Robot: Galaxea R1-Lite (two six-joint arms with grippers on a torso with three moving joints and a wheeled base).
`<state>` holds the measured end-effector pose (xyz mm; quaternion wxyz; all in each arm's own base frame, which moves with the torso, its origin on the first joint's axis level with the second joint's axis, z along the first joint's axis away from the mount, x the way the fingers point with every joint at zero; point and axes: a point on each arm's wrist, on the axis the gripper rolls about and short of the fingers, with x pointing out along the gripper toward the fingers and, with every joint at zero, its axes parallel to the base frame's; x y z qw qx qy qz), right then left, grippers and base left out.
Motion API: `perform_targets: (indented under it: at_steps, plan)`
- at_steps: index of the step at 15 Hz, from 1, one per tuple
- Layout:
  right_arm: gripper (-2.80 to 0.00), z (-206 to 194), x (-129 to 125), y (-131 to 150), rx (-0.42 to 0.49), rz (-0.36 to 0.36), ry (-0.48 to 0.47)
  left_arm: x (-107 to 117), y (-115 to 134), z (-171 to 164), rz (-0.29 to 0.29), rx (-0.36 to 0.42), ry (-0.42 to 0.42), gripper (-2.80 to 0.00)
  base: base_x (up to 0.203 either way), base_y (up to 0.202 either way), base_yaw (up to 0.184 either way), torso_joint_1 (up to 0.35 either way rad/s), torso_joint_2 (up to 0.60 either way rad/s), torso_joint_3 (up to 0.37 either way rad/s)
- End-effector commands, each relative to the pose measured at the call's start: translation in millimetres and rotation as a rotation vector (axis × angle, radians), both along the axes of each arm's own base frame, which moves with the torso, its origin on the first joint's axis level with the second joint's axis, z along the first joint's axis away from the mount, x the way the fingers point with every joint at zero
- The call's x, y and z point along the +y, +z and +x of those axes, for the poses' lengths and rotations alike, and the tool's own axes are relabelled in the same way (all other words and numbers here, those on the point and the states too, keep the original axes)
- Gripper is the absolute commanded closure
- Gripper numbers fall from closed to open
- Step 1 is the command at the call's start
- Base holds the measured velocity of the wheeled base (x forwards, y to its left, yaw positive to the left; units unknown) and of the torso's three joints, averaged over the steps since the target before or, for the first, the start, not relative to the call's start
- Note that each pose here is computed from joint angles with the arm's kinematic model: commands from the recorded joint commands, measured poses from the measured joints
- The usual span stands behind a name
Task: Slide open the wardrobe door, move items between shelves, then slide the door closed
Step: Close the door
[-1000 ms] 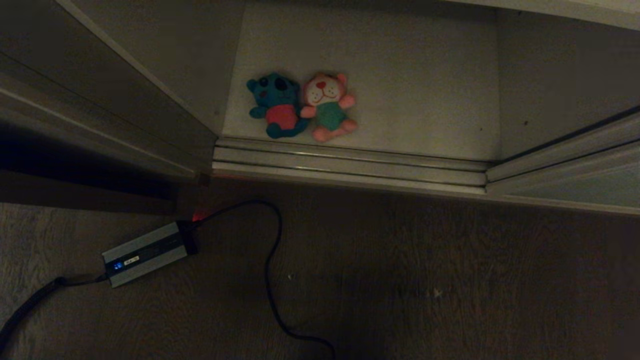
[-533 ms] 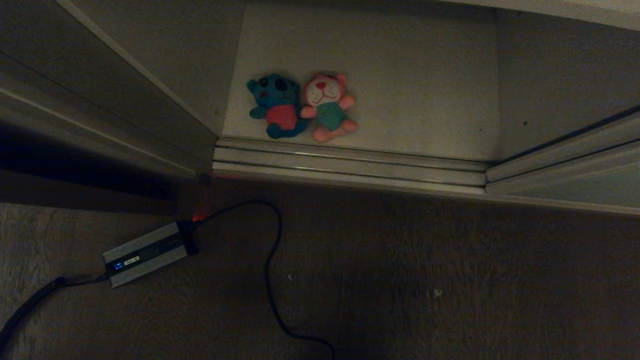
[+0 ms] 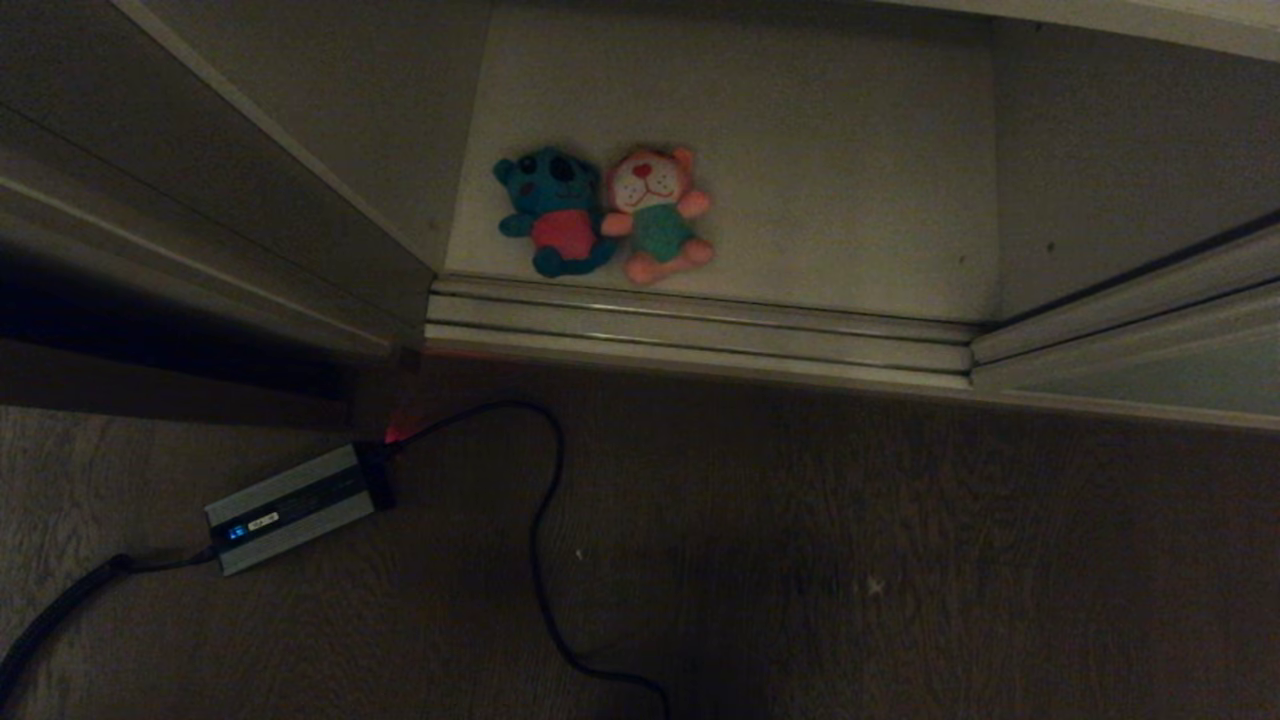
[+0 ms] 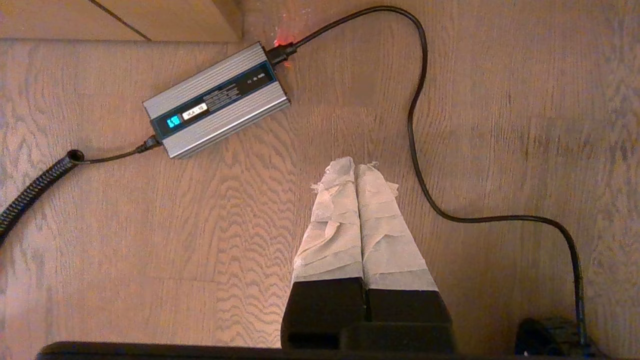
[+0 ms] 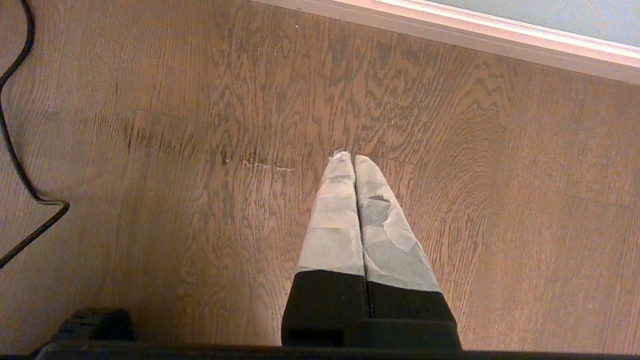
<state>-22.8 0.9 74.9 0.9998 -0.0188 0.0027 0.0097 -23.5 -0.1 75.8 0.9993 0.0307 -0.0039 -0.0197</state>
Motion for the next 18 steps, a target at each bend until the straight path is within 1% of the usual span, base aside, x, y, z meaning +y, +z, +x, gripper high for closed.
perform_targets:
  at_steps: [1,4,5,6,8,16,17,18]
  plan:
    - [0.00,0.2,0.0,-0.9,0.003,-0.001,0.001,0.0,-0.4,0.4,0.000,0.008,0.002,0.00,0.000,0.000,0.000,0.000,0.00,0.000]
    - [0.00,0.2,0.0,-0.9,0.003,-0.001,0.001,0.1,-0.4,0.5,-0.012,0.007,0.005,0.00,0.000,0.000,0.000,0.000,0.00,0.000]
    - [0.00,0.3,0.0,-1.2,0.005,-0.001,0.001,0.2,0.2,0.4,-0.024,0.003,0.009,0.00,0.000,0.000,0.000,0.000,0.00,0.000]
    - [0.00,0.2,0.0,-0.9,0.003,0.001,0.001,0.4,0.1,0.4,-0.049,0.004,0.018,0.00,0.000,0.000,0.000,0.002,0.01,0.031]
    - [0.00,0.3,0.0,-1.1,0.004,-0.001,0.001,0.5,0.2,0.4,-0.057,0.004,0.022,0.00,0.000,0.000,0.000,0.002,0.00,0.128]
    - [0.00,0.3,0.0,-1.2,0.005,-0.001,0.001,0.5,-0.2,0.4,-0.046,0.008,0.021,0.00,0.000,0.000,0.000,0.001,0.00,0.195]
    - [0.00,0.2,0.0,-0.9,0.003,-0.001,0.001,0.5,-0.2,0.4,-0.043,0.008,0.020,0.00,0.000,0.000,0.000,0.007,0.00,0.207]
    - [0.00,0.2,0.0,-0.9,0.003,-0.001,0.001,0.4,-0.1,0.4,-0.028,0.006,0.020,0.00,0.000,0.000,0.000,0.001,0.00,0.201]
